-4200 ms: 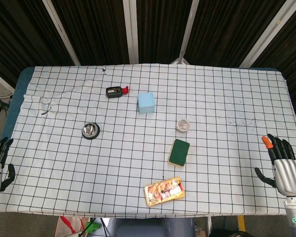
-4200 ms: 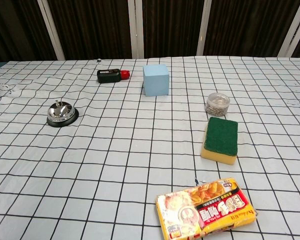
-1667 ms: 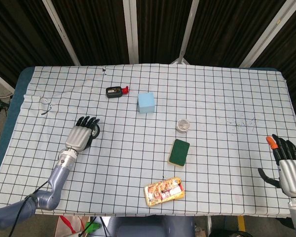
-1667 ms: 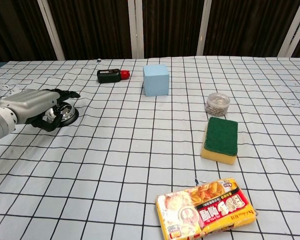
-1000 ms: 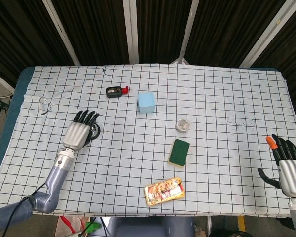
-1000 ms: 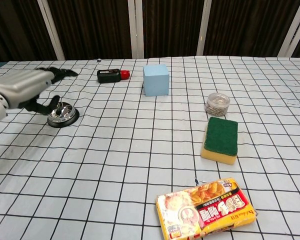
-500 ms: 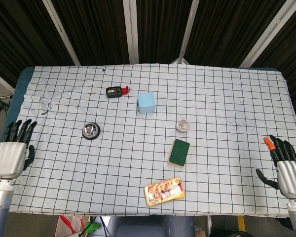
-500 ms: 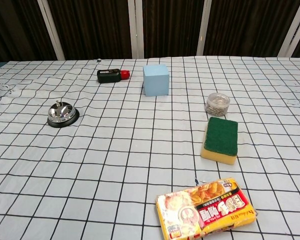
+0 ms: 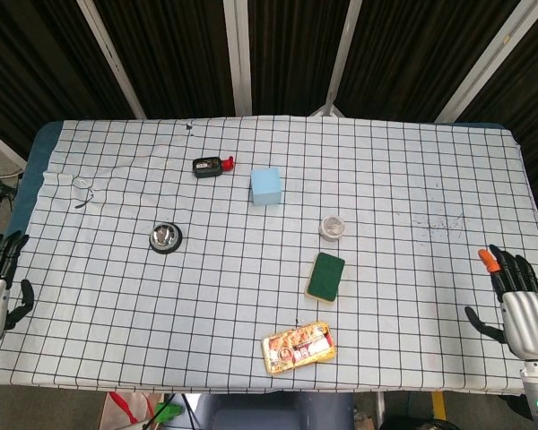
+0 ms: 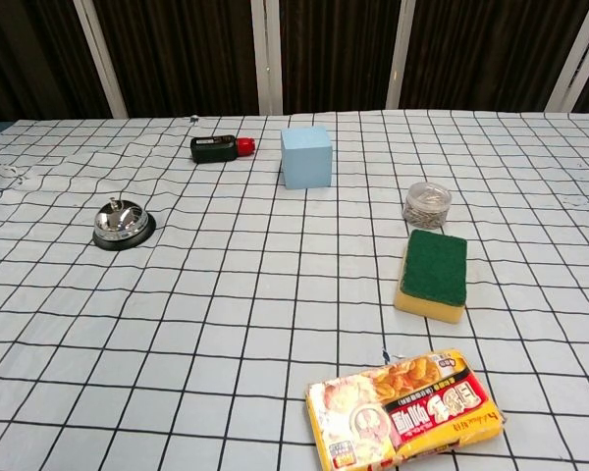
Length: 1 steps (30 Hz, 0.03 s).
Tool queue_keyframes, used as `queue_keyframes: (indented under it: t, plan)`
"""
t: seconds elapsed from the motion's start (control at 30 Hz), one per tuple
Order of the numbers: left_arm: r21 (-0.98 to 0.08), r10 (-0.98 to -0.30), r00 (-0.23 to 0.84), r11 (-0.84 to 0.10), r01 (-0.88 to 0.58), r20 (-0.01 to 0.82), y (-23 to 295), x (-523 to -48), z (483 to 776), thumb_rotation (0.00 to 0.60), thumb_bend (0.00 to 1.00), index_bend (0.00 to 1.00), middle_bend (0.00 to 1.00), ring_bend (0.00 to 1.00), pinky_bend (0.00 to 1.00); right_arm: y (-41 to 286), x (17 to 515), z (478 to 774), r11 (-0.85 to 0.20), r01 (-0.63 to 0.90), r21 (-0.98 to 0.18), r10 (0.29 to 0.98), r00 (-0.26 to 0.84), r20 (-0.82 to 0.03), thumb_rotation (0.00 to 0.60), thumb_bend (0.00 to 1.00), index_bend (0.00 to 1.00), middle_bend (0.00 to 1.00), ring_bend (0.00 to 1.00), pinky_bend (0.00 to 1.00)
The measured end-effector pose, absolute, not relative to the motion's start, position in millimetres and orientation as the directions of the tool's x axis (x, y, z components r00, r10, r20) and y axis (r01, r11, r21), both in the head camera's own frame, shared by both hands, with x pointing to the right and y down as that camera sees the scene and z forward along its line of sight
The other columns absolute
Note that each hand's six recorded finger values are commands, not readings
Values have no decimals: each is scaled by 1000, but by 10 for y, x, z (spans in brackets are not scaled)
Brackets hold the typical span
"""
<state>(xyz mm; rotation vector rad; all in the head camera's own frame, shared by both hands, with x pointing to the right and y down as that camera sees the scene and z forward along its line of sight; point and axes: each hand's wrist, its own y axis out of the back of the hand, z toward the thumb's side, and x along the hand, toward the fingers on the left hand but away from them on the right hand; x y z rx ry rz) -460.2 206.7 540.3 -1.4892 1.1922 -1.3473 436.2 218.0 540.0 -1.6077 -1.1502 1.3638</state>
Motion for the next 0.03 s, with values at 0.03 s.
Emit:
queue_keyframes:
  t: [0.03]
  plan:
    - [-959, -968, -9, -248, -135, 252, 2078, -4619, 5402, 600, 880, 31, 50, 0, 0, 2175, 4366, 5399, -338, 177, -924, 941, 39, -337, 600, 305, 78, 5, 35, 0]
